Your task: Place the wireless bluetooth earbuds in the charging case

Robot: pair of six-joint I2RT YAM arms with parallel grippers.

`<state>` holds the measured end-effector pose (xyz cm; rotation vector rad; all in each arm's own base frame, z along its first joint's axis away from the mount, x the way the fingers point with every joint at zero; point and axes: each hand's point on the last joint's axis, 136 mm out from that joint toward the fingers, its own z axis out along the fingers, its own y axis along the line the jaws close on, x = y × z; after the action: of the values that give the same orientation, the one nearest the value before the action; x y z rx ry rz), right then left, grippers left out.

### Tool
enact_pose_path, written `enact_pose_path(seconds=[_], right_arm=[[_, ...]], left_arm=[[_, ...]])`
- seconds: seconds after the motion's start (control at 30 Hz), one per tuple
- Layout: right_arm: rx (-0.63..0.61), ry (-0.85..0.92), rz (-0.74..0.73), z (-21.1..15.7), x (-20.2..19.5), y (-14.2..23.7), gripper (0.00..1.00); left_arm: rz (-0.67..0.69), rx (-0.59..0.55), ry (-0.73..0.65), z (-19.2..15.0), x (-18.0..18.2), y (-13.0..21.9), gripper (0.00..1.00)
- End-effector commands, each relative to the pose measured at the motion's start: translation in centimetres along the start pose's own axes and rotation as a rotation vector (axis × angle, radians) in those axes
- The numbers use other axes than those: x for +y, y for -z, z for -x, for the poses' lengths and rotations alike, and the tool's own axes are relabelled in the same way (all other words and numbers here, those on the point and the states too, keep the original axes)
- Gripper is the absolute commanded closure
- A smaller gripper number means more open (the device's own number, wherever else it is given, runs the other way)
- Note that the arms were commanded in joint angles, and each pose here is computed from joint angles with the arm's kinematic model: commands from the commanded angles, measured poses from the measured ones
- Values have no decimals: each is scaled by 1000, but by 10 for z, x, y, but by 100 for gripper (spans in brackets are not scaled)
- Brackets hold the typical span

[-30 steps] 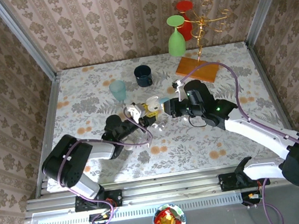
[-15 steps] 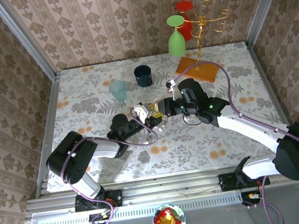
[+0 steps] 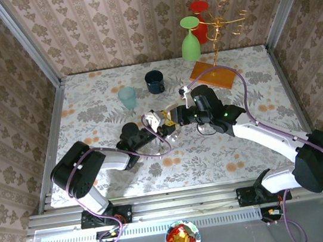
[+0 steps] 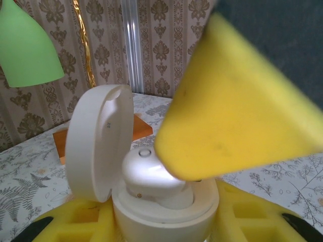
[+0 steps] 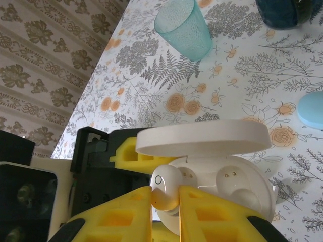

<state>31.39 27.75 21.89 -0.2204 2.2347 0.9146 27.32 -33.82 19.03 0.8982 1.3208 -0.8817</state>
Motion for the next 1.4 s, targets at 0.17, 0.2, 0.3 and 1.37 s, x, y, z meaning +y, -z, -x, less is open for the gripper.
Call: enact_pose_path(seconds=[0.17, 0.2, 0.3, 1.37], right_arm=[[17, -10, -36, -9, -10, -4, 79], [16, -12, -38, -9, -10, -3, 76], [-1, -7, -52, -5, -11, 2, 66], [355, 334, -788, -59, -165, 14, 51]], left_arm=[[10, -55, -9, 19, 4, -7, 75], [9, -55, -9, 19, 3, -7, 75], [10, -55, -12, 19, 4, -6, 75], [221, -47, 25, 13, 32, 96, 75]])
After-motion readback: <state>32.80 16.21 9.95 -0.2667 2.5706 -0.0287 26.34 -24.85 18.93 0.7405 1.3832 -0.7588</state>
